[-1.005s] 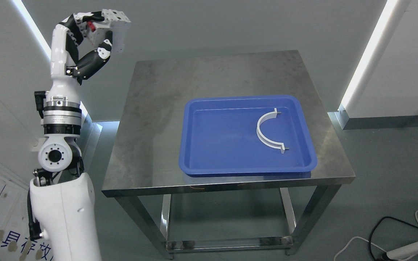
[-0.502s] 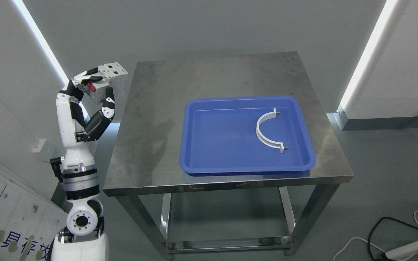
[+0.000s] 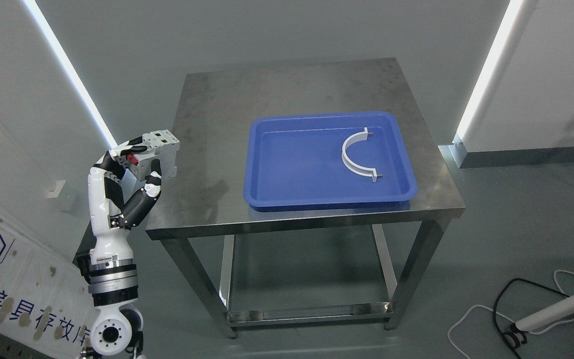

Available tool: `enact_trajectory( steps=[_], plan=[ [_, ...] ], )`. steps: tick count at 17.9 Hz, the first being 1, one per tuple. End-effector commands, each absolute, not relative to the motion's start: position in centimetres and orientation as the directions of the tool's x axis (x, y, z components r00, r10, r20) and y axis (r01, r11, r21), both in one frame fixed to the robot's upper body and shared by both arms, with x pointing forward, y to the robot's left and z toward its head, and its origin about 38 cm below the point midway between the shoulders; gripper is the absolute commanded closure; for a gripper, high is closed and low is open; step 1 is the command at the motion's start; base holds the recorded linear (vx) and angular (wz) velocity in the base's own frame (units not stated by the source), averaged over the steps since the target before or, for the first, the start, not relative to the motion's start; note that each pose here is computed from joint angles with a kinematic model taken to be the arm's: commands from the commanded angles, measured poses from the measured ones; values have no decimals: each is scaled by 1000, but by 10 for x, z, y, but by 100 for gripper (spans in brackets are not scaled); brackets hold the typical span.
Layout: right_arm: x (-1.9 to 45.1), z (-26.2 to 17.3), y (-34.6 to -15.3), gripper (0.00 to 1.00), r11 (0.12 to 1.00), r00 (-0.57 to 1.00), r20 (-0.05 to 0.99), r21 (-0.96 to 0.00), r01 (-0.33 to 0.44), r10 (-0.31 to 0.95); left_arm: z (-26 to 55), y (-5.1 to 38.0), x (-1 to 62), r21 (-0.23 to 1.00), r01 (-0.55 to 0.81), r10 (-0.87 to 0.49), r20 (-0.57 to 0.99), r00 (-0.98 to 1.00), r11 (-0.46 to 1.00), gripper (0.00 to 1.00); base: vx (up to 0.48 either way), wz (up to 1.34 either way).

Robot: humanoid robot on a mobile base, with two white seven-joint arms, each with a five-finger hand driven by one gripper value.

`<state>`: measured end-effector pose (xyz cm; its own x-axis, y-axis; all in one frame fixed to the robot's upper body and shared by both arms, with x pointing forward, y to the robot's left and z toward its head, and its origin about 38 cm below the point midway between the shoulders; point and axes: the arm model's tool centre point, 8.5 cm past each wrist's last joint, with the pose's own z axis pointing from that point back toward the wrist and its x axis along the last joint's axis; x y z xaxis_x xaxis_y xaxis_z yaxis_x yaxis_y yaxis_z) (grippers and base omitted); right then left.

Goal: Place circuit breaker on shelf
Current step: 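Hold the breaker raised in the left hand while turning toward the bin shelf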

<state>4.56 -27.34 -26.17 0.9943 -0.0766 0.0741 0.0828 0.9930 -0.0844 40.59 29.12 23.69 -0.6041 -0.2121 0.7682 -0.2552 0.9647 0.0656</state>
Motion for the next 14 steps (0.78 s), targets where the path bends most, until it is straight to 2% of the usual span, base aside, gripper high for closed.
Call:
enact_trajectory(
  steps=[1,6,14],
  plan=[
    [40,-261,-285,0,991,992,103,-102,84,-73,250,314,402,20,-287,-198,770,-607,958,99,-180,-45],
    [39,-261,-285,0,991,992,102,-102,84,-73,248,312,401,8,-272,-180,771,-611,962,98,-249,-90],
    [40,-261,-285,0,991,992,103,-102,82,-72,246,312,400,10,-273,-180,773,-608,962,98,-345,-85]
  ],
)
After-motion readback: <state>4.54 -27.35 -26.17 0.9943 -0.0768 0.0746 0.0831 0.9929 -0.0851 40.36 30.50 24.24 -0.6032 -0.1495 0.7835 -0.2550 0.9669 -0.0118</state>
